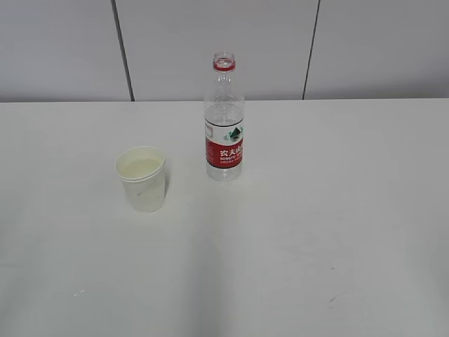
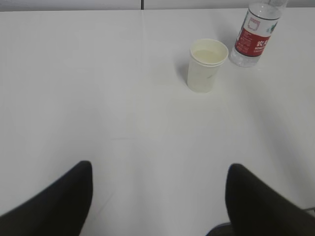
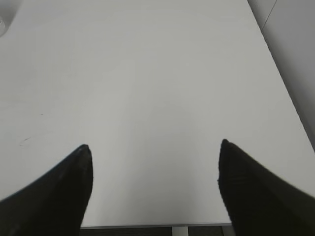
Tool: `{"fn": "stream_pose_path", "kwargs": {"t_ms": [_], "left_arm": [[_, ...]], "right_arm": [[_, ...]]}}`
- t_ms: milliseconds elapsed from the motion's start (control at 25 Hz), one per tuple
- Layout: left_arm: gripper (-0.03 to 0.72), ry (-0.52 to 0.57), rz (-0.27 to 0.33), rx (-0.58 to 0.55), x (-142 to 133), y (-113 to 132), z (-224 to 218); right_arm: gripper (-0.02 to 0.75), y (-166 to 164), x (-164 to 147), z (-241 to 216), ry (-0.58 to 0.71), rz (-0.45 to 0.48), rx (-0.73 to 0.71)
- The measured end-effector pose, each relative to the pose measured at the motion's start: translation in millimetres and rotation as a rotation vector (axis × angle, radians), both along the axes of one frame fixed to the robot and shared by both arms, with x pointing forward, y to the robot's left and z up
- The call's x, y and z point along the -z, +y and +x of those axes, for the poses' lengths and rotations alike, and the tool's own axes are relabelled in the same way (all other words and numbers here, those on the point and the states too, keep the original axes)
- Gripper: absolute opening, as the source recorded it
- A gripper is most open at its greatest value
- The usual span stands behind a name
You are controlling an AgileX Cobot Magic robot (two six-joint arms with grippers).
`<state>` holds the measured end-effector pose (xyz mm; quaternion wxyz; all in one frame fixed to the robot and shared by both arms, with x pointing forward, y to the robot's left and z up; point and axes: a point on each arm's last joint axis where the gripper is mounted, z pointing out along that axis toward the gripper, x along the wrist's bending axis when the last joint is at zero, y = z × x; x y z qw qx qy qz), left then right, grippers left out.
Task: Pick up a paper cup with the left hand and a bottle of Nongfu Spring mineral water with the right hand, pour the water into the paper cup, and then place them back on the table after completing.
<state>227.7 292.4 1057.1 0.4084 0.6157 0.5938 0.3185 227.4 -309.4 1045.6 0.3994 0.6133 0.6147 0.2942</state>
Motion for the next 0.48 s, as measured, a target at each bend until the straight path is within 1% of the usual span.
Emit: {"fn": "stream_pose_path", "kwargs": {"t_ms": [480], "left_arm": [[0.503,0.000,-0.001,0.000,0.0,-0.1,0.0]], "right_arm": [[0.587,0.0,0.0,0.0,0.000,0.002,0.001]]}}
